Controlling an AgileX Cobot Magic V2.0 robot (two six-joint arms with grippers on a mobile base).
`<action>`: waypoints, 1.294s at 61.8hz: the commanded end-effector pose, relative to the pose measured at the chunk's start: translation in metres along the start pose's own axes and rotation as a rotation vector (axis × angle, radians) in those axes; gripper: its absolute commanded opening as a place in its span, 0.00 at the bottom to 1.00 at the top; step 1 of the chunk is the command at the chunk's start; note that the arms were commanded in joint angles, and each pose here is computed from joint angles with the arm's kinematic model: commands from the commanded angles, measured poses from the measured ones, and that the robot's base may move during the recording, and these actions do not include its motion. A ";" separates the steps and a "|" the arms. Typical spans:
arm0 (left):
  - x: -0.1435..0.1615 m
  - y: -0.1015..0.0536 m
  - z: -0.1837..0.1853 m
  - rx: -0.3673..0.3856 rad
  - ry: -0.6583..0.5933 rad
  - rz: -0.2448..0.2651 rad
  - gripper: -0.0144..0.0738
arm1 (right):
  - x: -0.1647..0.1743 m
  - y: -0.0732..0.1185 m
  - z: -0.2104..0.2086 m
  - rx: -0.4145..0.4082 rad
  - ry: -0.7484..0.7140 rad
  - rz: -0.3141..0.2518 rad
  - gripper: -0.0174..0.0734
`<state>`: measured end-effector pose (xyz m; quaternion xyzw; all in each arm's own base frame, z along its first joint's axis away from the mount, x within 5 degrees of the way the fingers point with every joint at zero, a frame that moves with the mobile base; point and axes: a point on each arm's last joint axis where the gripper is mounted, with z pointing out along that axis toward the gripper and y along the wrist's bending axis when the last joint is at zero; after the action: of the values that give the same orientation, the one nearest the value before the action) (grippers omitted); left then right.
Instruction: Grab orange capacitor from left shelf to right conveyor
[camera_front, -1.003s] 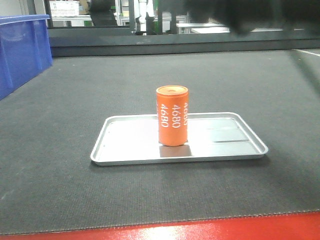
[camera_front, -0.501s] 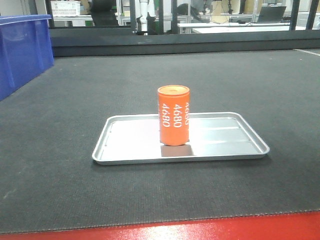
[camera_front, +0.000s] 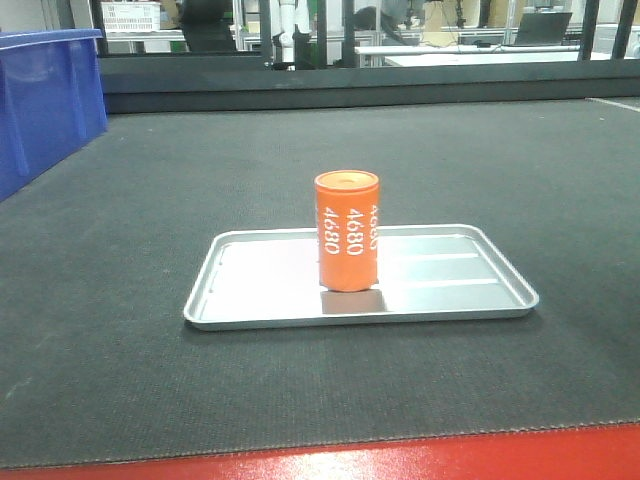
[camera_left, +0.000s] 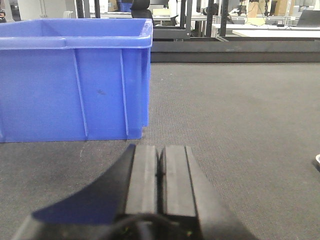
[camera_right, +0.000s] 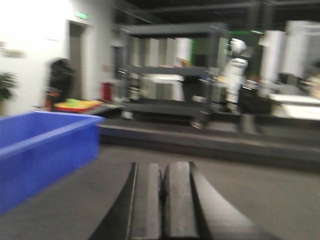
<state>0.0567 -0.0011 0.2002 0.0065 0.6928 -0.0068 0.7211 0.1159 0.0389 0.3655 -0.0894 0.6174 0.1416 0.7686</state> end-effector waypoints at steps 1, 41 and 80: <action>-0.010 0.000 0.000 -0.002 -0.083 -0.006 0.04 | -0.017 -0.011 -0.014 0.103 -0.053 -0.044 0.25; -0.010 0.000 0.000 -0.002 -0.083 -0.006 0.04 | 0.123 -0.023 -0.104 0.324 -0.092 0.052 0.25; -0.010 0.000 0.000 -0.002 -0.083 -0.006 0.04 | 0.137 -0.022 -0.103 0.320 0.070 -0.031 0.25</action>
<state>0.0567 -0.0011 0.2002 0.0065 0.6928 -0.0068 0.7211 0.0570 0.0002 0.2001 0.0291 0.6949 0.0331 0.7178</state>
